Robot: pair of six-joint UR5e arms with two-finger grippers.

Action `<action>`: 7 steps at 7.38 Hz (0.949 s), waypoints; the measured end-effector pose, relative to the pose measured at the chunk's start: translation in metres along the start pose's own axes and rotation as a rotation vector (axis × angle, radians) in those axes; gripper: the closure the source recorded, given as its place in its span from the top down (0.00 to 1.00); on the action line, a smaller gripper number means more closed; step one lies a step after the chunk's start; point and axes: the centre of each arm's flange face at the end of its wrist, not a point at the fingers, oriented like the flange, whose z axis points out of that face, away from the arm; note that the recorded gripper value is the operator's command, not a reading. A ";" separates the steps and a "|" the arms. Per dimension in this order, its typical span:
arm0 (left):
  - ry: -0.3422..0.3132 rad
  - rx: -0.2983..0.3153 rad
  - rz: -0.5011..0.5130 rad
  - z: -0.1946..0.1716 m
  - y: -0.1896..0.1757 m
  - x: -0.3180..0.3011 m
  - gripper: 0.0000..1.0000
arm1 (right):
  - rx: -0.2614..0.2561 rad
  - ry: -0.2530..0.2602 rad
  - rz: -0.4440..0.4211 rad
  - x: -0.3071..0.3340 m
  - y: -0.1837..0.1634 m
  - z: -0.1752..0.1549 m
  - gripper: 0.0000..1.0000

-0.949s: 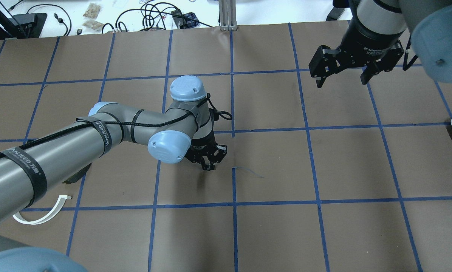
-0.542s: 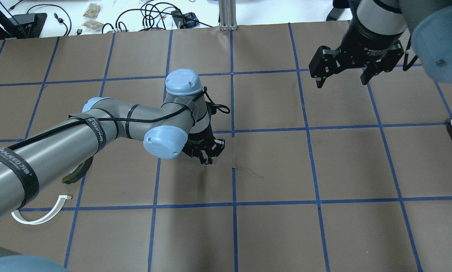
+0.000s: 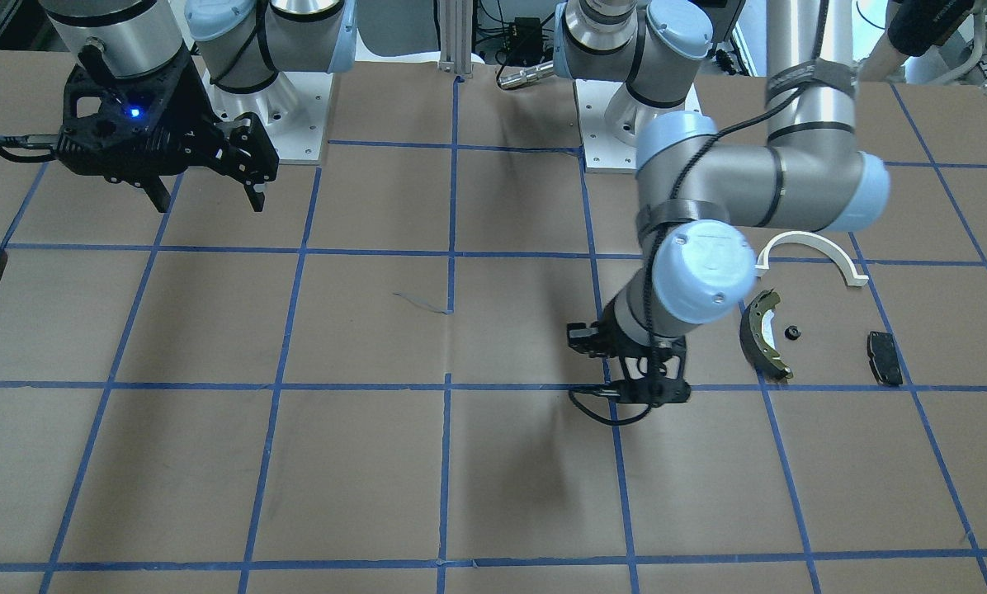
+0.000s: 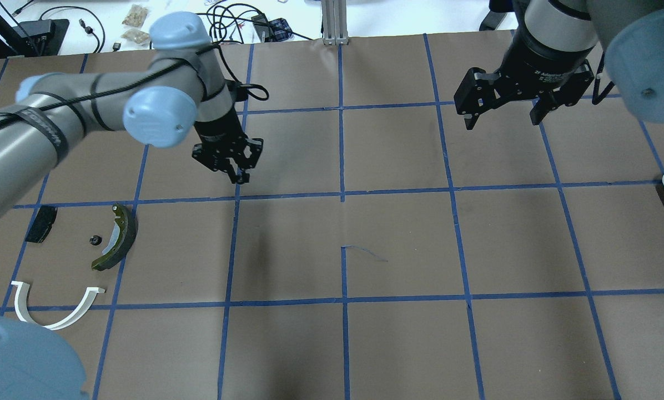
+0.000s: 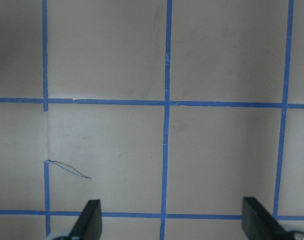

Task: Place bearing gear from tray to pile

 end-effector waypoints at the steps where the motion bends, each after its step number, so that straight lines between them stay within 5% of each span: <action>1: -0.021 -0.016 0.017 -0.012 -0.010 -0.063 0.00 | 0.000 0.000 0.000 0.000 0.000 0.000 1.00; 7: 0.031 -0.081 0.043 0.025 0.017 -0.346 0.00 | 0.002 -0.003 0.000 0.000 0.000 -0.001 1.00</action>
